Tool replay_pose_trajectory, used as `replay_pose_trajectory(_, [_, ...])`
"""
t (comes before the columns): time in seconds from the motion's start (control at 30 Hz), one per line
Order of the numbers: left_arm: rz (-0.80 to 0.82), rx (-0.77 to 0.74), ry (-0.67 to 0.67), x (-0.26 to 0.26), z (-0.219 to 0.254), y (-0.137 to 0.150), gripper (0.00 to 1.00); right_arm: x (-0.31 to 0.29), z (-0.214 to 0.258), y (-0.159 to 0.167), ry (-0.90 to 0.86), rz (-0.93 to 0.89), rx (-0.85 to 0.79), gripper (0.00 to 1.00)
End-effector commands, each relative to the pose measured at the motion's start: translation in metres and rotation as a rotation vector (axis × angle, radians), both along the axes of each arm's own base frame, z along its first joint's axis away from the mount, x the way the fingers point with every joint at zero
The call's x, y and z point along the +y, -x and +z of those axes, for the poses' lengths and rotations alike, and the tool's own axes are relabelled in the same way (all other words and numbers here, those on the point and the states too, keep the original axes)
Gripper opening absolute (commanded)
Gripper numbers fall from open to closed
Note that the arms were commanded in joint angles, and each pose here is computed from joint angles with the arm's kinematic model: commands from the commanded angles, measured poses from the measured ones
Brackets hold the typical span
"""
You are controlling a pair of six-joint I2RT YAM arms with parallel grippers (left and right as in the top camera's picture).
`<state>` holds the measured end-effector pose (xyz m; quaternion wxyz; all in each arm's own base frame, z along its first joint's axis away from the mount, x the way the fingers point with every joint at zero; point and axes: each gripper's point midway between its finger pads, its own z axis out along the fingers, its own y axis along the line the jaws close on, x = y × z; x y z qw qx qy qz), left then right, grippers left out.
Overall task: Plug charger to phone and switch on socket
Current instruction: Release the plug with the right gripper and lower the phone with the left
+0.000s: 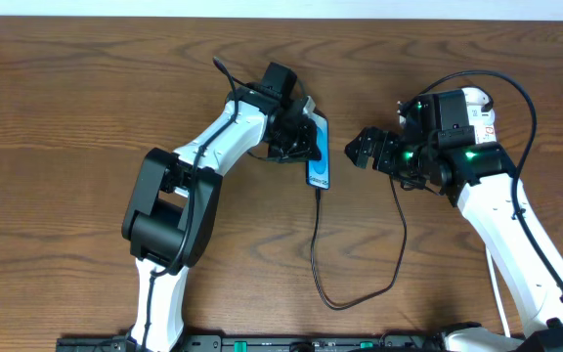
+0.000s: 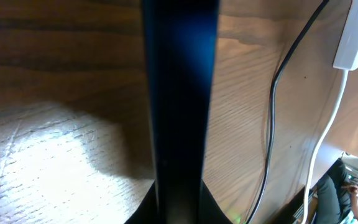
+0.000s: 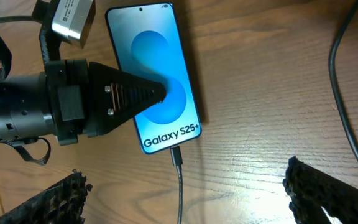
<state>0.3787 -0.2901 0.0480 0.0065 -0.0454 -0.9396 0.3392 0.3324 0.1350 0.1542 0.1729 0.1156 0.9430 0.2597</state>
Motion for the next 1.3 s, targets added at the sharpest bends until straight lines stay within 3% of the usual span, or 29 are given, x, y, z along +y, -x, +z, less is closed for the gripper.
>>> replay_pose_trajectory(0.0, [0.007, 0.010, 0.004, 0.000, -0.001, 0.000, 0.07, -0.002, 0.005, -0.001, 0.007, 0.006, -0.020, 0.99])
replay_pose_trajectory(1.27, [-0.037, 0.054, -0.038, -0.010, -0.019, 0.027, 0.08, -0.002, 0.003, 0.002, 0.010, 0.006, -0.004, 0.99])
